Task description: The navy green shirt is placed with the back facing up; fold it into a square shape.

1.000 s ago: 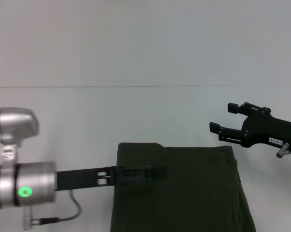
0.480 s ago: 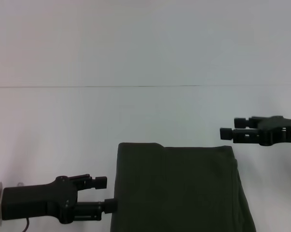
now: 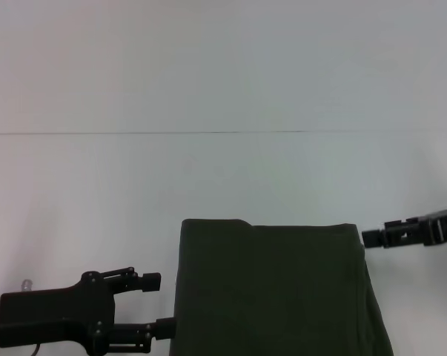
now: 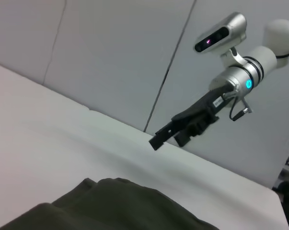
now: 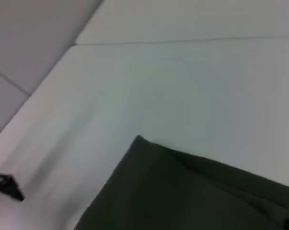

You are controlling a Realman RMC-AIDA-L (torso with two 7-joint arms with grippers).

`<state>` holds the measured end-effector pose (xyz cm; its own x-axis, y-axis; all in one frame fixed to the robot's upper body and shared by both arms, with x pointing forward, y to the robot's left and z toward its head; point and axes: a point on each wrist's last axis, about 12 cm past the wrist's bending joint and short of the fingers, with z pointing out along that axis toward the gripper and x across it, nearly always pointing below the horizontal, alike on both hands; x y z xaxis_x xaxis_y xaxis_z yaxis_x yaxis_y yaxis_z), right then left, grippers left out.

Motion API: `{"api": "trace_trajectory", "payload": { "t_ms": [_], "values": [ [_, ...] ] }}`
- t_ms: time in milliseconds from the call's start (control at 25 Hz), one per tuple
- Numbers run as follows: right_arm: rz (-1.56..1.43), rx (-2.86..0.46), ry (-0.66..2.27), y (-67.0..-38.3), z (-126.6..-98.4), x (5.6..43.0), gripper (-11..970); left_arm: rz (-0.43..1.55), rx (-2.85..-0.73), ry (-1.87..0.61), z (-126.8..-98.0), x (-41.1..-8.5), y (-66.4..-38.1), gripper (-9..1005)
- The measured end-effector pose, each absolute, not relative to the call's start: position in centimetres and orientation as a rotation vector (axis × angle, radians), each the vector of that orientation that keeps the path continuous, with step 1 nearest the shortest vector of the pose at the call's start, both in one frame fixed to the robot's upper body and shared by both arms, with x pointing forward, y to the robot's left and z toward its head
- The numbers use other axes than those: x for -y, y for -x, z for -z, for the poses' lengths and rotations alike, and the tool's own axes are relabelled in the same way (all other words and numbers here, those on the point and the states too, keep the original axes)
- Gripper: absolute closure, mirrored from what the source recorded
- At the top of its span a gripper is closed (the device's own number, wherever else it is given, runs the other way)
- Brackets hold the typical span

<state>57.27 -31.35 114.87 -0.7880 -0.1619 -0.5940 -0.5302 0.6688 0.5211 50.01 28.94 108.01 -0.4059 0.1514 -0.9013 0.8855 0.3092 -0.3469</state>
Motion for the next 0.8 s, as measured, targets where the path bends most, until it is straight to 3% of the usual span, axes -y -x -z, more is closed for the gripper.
{"api": "trace_trajectory", "payload": {
  "t_ms": [400,800],
  "values": [
    [-0.905,-2.022,0.997,-53.1,-110.4,29.4,78,1.161,-1.824,-0.835,-107.7,-29.6,-49.7,135],
    [-0.827,-1.773,1.022,-50.4,-106.9,30.5,78,1.426,-2.261,-0.386,-109.9,-28.3,-54.6,134]
  ]
}}
